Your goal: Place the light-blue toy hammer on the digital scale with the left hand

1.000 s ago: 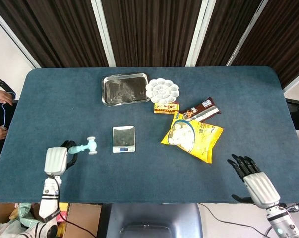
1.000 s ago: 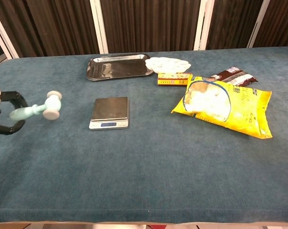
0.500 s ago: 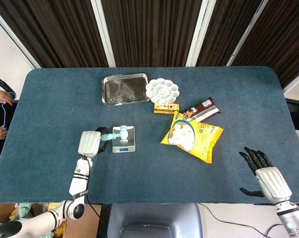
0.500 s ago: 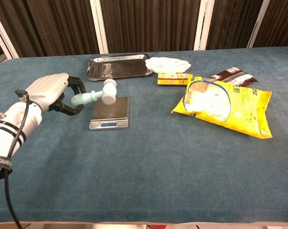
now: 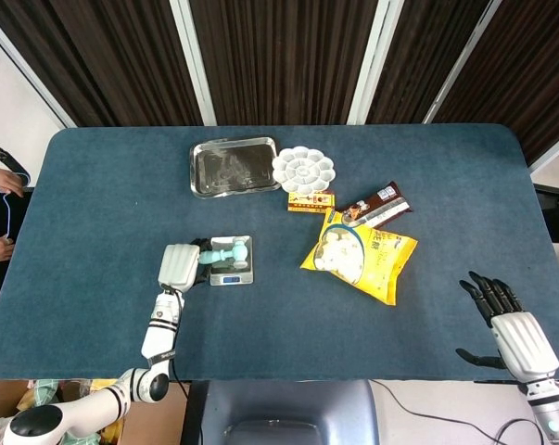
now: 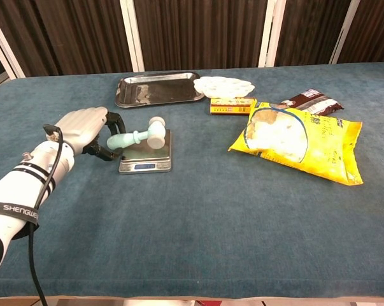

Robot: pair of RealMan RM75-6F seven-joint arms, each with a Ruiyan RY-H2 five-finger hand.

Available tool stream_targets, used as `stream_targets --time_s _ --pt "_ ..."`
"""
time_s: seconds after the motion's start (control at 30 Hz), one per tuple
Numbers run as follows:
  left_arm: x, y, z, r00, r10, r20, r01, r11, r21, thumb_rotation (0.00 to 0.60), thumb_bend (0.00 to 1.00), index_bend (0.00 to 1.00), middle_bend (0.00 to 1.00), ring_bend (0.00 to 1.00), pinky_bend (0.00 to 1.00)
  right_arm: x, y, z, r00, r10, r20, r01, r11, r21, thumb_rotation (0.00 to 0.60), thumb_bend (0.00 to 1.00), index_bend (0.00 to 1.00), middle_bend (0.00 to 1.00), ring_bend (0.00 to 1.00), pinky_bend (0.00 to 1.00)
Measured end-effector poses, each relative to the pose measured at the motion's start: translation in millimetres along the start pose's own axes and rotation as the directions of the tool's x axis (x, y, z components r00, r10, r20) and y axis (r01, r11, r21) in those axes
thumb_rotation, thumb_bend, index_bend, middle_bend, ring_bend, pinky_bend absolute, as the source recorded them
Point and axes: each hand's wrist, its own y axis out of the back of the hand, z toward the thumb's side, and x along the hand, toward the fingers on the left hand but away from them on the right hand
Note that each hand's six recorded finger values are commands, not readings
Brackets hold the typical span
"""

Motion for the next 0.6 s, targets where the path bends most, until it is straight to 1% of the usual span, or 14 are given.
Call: stream_targets --time_s 0.1,0.17,0.2,0.27,0.43,0.6 --pt "0 -3 -2 1.000 -0.015 -0.013 0.015 1.000 0.010 0.600 0.48 0.35 0.37 0.99 0.99 1 0 -1 1.000 0.002 0.013 -0.002 1.000 0.003 0.600 0.14 0.00 0.00 0.00 0.00" --pt "0 -6 -2 0.999 -0.036 -0.016 0.036 0.999 -0.002 0.600 0.46 0.26 0.31 0.99 0.98 2 0 -2 1.000 0.000 0.021 0.000 1.000 0.008 0.600 0.14 0.00 0.00 0.00 0.00" --pt "1 -7 -1 0.999 -0.045 -0.016 0.045 0.999 -0.006 0.600 0.45 0.22 0.29 0.98 0.98 2 0 -2 1.000 0.000 0.025 0.000 1.000 0.009 0.600 0.14 0.00 0.00 0.00 0.00" --pt "1 -6 0 0.999 -0.048 -0.012 0.048 0.999 -0.005 0.600 0.44 0.16 0.26 0.98 0.98 2 -1 -3 1.000 0.005 0.030 -0.006 1.000 0.012 0.600 0.14 0.00 0.00 0.00 0.00" --pt "1 0 4 1.000 -0.014 -0.009 0.013 0.999 -0.045 0.600 0.43 0.13 0.24 0.99 0.99 2 -3 -5 0.998 0.030 0.047 -0.030 0.999 0.015 0.600 0.14 0.00 0.00 0.00 0.00" --pt "1 8 9 1.000 0.030 0.005 -0.030 0.998 -0.061 0.600 0.43 0.09 0.22 0.99 1.00 2 -5 -5 0.998 0.044 0.047 -0.045 0.999 0.022 0.600 0.14 0.00 0.00 0.00 0.00"
